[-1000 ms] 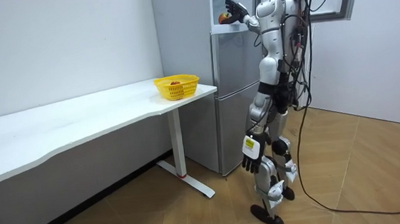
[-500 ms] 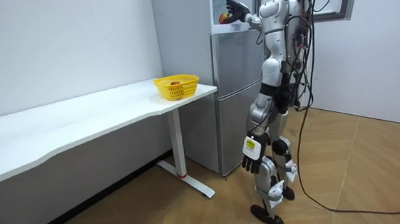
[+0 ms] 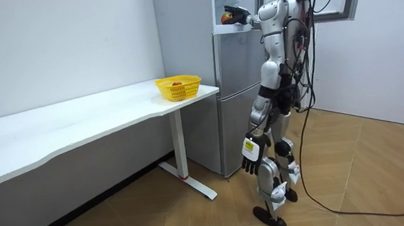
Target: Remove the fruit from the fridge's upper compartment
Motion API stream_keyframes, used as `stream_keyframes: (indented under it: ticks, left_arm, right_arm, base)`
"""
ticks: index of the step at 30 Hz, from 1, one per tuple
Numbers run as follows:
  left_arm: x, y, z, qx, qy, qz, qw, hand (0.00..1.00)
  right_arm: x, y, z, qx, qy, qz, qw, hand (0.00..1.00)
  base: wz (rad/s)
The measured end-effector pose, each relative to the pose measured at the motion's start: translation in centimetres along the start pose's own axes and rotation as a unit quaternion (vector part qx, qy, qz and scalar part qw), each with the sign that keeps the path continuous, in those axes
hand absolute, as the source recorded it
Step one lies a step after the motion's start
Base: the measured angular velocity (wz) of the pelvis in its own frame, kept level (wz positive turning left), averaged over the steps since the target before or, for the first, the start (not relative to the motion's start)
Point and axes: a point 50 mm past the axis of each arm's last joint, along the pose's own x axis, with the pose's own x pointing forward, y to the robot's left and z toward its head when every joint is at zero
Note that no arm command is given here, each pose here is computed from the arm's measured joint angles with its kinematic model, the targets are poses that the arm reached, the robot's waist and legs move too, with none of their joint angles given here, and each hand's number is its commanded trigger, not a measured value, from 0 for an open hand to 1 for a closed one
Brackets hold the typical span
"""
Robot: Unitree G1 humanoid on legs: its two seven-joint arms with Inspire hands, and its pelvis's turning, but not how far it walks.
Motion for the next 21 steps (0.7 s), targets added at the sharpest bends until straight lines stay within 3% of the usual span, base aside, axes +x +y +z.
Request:
stream_keyframes:
  ticks: [6,7,8,9,10,21]
  left_arm:
    - [-0.05,0.71,-0.26,0.001,0.013,0.021,1.000,0.00]
    - [-0.04,0.72,-0.14,0.003,0.012,0.023,1.000,0.00]
    - [-0.03,0.69,-0.14,0.006,0.012,0.023,1.000,0.00]
    - [-0.02,0.60,-0.10,0.010,0.012,0.023,1.000,0.00]
    - [-0.01,0.57,-0.06,0.012,0.012,0.023,1.000,0.00]
    - [0.02,0.66,0.24,0.018,0.010,0.034,0.999,0.00]
  right_arm:
    - [0.33,0.30,-0.78,-0.002,0.025,0.033,0.999,0.00]
    - [0.40,0.28,-0.74,-0.006,0.027,0.040,0.999,0.13]
    - [0.44,0.28,-0.70,-0.007,0.026,0.043,0.999,0.36]
    - [0.49,0.26,-0.60,-0.009,0.025,0.048,0.998,0.76]
    - [0.55,0.29,-0.50,-0.011,0.024,0.052,0.998,1.00]
    - [0.82,0.18,0.02,-0.021,0.016,0.064,0.998,1.00]
  base:
    - [0.00]
    - [0.00]
    - [0.00]
    - [0.00]
    - [0.00]
    - [0.00]
